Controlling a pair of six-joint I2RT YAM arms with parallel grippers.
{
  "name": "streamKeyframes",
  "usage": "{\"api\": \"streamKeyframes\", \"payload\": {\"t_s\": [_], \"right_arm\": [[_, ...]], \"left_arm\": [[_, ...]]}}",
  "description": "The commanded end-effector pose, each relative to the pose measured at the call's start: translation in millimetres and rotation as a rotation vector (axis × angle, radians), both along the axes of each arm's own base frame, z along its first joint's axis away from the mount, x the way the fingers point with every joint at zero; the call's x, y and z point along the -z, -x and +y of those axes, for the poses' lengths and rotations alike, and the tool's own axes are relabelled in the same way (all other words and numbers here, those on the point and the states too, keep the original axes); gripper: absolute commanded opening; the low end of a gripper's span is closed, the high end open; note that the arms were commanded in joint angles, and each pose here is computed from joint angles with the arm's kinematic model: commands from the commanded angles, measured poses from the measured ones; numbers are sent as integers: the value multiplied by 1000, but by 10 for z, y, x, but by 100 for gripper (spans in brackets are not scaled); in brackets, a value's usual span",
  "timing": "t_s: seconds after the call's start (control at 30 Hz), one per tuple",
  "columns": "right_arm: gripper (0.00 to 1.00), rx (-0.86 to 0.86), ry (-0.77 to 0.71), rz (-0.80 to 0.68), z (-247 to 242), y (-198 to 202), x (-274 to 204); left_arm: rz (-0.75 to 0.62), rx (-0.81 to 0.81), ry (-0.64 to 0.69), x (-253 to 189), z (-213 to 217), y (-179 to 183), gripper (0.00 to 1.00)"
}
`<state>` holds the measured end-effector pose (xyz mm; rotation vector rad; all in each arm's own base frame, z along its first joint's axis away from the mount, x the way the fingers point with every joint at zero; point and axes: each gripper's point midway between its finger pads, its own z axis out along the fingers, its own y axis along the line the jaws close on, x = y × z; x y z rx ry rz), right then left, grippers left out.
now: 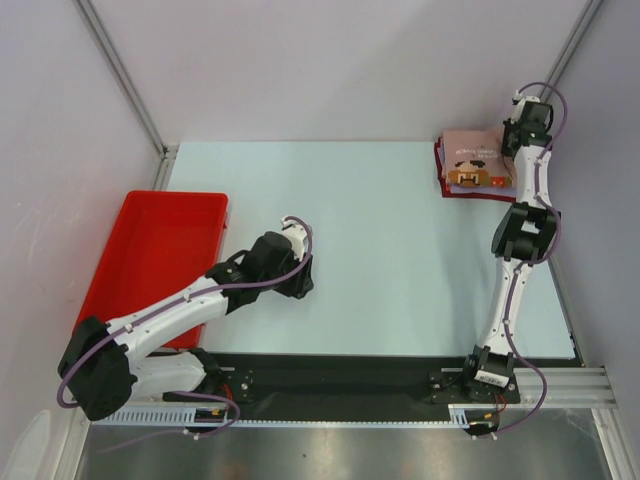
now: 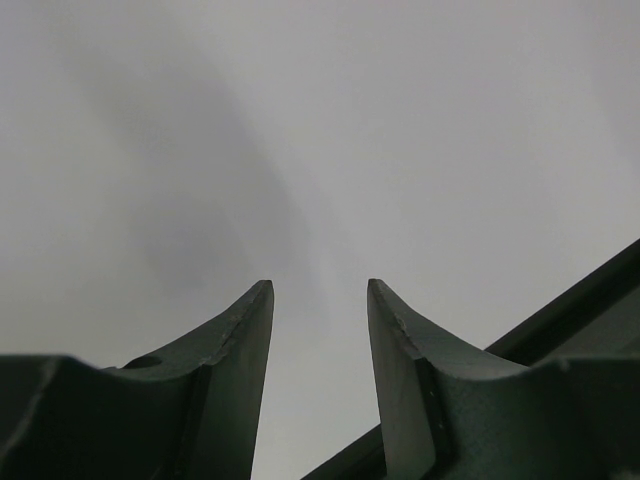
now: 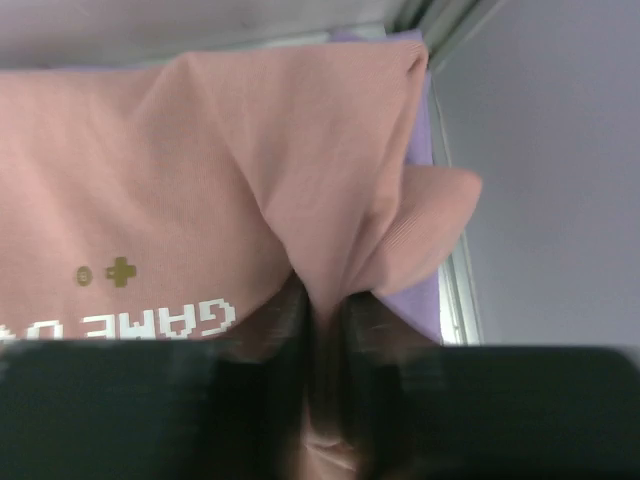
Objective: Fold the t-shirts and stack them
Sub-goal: Neatly place the folded tshirt to the corner
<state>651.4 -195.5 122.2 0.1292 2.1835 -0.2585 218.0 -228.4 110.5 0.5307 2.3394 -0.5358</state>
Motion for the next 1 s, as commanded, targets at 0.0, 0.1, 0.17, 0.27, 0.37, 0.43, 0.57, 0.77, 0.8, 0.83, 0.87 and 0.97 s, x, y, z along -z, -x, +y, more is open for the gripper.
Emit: {"api": "streamKeyframes", "payload": {"t_s": [0.0,0.1,0.17,0.27,0.37,0.43,0.57,0.77,0.8,0.83,0.87,0.97], "right_arm": [[28,47,77,-51,-111,-99,-110],[51,103,109,-76,-129,-111,-252],[54,143,149,-113,-78,-111,-510],[61,228,268,-149,-14,-42,-845],[75,335,312,-187,-35,110,-1162],[78,380,308,-160,7,220,-1142],[79,414,240,-174,133,405,-1332],[65,344,96,-167,228,433,-1226],[49,340,72,-185,201,438,-1254],[38,348,54,-154,69,503,-1093],[29,347,47,-148,21,529,-1055],[1,391,-3,-122,-200,648,-838]], "left_arm": [[-38,16,8,-120,-45,-61,48],[-42,13,17,-145,-58,-72,48],[-49,11,25,-182,-65,-78,48],[-56,5,40,-265,-65,-81,48],[-89,-9,85,-441,-71,-102,48],[-121,-34,98,-541,-43,-146,48],[-161,-43,132,-673,-14,-158,48],[-158,-54,180,-561,45,-42,48],[-150,-66,192,-537,53,-27,48],[-148,-76,199,-508,62,-25,48],[-141,-82,203,-476,70,-12,48],[-127,-87,217,-417,79,28,48]]}}
